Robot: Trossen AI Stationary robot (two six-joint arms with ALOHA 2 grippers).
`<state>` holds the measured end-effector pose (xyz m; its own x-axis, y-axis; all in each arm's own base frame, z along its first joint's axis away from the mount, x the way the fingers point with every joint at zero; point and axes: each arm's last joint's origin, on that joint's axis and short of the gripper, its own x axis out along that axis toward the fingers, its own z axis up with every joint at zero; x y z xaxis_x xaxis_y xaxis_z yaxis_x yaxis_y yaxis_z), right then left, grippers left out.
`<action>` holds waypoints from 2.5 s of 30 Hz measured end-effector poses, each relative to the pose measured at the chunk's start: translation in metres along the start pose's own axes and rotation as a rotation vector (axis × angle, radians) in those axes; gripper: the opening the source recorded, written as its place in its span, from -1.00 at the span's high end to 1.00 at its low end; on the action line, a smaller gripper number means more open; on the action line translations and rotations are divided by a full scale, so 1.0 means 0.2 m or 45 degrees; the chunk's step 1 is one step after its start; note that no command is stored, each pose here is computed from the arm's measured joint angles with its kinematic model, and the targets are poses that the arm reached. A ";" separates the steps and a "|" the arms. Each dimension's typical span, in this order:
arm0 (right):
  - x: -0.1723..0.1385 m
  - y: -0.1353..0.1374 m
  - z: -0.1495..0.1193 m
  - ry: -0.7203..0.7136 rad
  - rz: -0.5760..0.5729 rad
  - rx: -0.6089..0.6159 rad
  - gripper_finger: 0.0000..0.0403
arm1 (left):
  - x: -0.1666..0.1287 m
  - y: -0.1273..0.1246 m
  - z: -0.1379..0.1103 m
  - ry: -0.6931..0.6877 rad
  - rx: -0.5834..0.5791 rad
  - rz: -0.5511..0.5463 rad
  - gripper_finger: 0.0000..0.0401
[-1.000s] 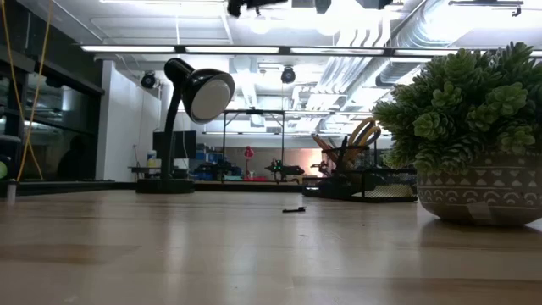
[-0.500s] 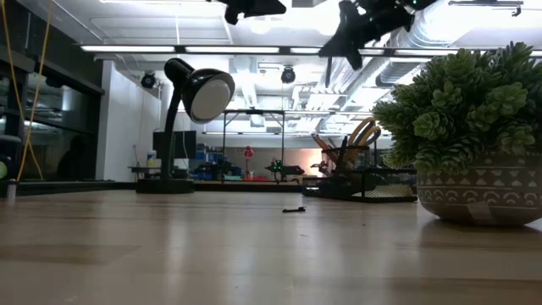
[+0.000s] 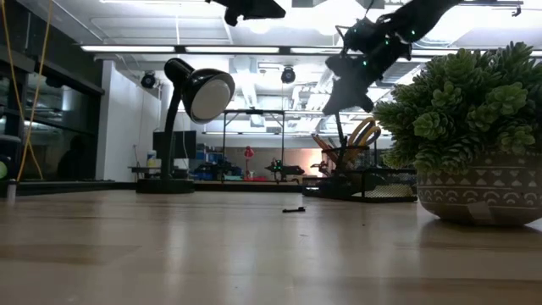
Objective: Pick and place office supplies into organizer
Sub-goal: Put the black pen into the desk organizer, then return to Home Position
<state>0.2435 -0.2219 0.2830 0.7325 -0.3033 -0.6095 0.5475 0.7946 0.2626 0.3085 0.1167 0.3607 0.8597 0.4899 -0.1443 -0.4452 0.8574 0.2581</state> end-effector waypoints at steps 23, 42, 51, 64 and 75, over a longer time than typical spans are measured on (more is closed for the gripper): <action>0.14 -0.03 -0.32 0.154 -0.029 0.147 0.41 | 0.00 0.00 0.00 0.006 0.005 -0.001 1.00; -0.25 0.20 0.28 0.003 0.199 -0.290 0.30 | 0.00 -0.01 -0.03 0.060 0.036 -0.068 1.00; -0.14 0.45 0.13 0.131 0.494 -0.428 0.65 | -0.02 -0.11 -0.02 0.091 0.062 -0.142 1.00; -0.05 0.71 -0.19 0.205 0.612 -0.396 0.97 | -0.11 -0.47 -0.29 -0.106 -0.117 -0.285 1.00; -0.38 0.67 -0.24 0.046 0.509 -0.129 0.99 | -0.52 -0.31 -0.57 -0.385 -0.272 -0.289 1.00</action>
<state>0.2416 -0.0673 0.3278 0.8636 0.0568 -0.5010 0.1790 0.8944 0.4099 0.2182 0.0315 0.2507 0.9622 0.2445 0.1201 -0.2512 0.9670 0.0438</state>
